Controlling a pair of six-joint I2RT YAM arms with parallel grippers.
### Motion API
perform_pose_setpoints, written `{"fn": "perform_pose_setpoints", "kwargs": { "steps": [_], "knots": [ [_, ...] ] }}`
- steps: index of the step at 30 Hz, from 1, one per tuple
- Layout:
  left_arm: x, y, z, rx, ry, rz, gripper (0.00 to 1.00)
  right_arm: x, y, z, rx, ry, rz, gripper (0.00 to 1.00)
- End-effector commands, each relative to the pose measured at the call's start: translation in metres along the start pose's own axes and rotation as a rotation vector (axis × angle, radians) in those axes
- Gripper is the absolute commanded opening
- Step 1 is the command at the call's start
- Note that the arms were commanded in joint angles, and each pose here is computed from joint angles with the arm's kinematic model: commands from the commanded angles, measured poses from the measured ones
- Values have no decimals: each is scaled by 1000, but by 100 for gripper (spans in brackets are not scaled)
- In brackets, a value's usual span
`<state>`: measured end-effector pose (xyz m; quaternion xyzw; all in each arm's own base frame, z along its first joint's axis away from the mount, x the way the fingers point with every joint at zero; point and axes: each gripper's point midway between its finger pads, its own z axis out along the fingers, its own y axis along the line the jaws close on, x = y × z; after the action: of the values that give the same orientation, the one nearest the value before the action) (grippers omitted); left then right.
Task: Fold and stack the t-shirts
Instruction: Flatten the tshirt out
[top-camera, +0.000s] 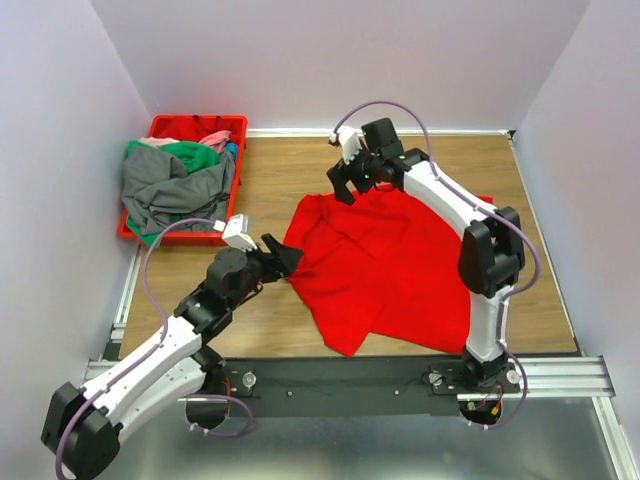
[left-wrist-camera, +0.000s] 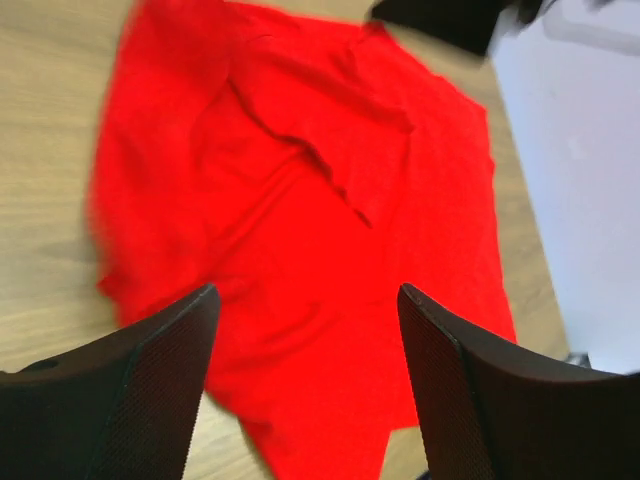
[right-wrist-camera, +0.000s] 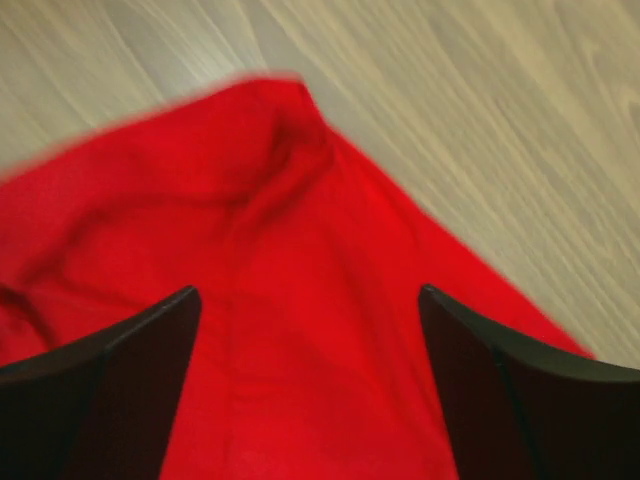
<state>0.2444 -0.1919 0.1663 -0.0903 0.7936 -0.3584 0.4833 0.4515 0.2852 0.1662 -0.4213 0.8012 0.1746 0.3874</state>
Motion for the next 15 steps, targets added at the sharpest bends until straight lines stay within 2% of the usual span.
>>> {"fn": "perform_pose_setpoints", "kwargs": {
  "steps": [1,3,6,7,8,9,12,15],
  "knots": [
    [-65,-28,-20,24,-201,-15,82,-25,-48,-45,246,-43,14,100],
    [-84,-41,-28,42,-239,20,82,-11,-39,-64,210,-43,28,100],
    [-94,-65,-32,117,-230,146,81,9,-23,-96,120,-73,31,100],
    [-91,-66,-27,123,-201,202,81,50,-13,-93,74,-12,70,100],
    [-84,-73,-25,159,-163,235,81,65,-11,-100,75,5,74,100],
    [-80,-76,-18,167,-130,258,81,100,-6,-106,76,53,115,100],
    [-70,-82,-12,207,-68,315,78,138,-6,-126,71,61,215,100],
    [-72,-89,-6,224,-39,384,76,168,15,-123,-21,77,277,96]
  ]
}}
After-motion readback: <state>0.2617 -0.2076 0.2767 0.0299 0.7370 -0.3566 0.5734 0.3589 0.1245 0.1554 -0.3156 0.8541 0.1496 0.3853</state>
